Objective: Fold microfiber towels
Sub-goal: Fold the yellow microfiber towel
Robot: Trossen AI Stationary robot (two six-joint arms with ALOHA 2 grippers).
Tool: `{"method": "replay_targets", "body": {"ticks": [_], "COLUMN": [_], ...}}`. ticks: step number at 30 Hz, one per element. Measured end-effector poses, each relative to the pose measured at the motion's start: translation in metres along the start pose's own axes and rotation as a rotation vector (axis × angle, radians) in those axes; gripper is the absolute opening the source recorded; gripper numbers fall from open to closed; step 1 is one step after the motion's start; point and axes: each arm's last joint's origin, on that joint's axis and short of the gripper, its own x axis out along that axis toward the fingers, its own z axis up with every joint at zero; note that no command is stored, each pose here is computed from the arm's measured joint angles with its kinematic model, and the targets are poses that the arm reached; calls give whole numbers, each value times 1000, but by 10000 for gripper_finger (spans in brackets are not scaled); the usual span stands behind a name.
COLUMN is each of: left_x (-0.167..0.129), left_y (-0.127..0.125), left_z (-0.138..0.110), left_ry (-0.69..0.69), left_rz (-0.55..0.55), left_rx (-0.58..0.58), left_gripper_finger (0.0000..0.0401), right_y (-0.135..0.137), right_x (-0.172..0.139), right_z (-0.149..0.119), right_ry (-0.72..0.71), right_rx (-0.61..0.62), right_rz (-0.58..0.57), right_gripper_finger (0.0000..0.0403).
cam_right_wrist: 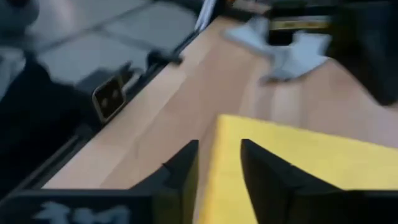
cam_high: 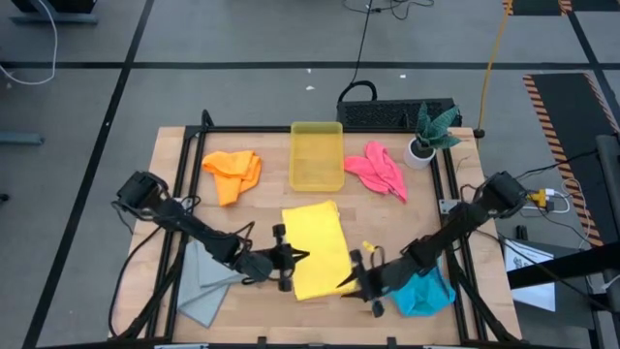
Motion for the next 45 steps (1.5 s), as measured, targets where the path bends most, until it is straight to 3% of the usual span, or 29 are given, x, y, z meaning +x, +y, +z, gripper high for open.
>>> {"method": "replay_targets", "body": {"ticks": [7,17,23,29,31,39,45], "left_x": [16,16,24,30,30,30,43], "left_y": [6,8,18,30,32,42,35], "left_z": [-21,-25,-18,-22,-26,-46,-63], "left_ry": [101,128,81,125,161,283,307], "left_rz": [48,70,72,112,120,175,145], "left_rx": [-67,-111,-197,-218,-219,-231,-230], "left_gripper_finger": [11,19,12,6,11,4,17], "right_y": [9,-3,-11,-11,-8,-5,-4], "right_x": [36,63,70,70,70,56,47], "right_z": [-3,-20,-29,-31,-32,-11,10], "right_ry": [235,303,323,343,345,318,252], "right_rx": [-57,-59,-39,-3,9,165,398], "right_rz": [-4,-74,-96,-102,-94,56,154], "right_gripper_finger": [171,154,114,21,7,5,4]}}
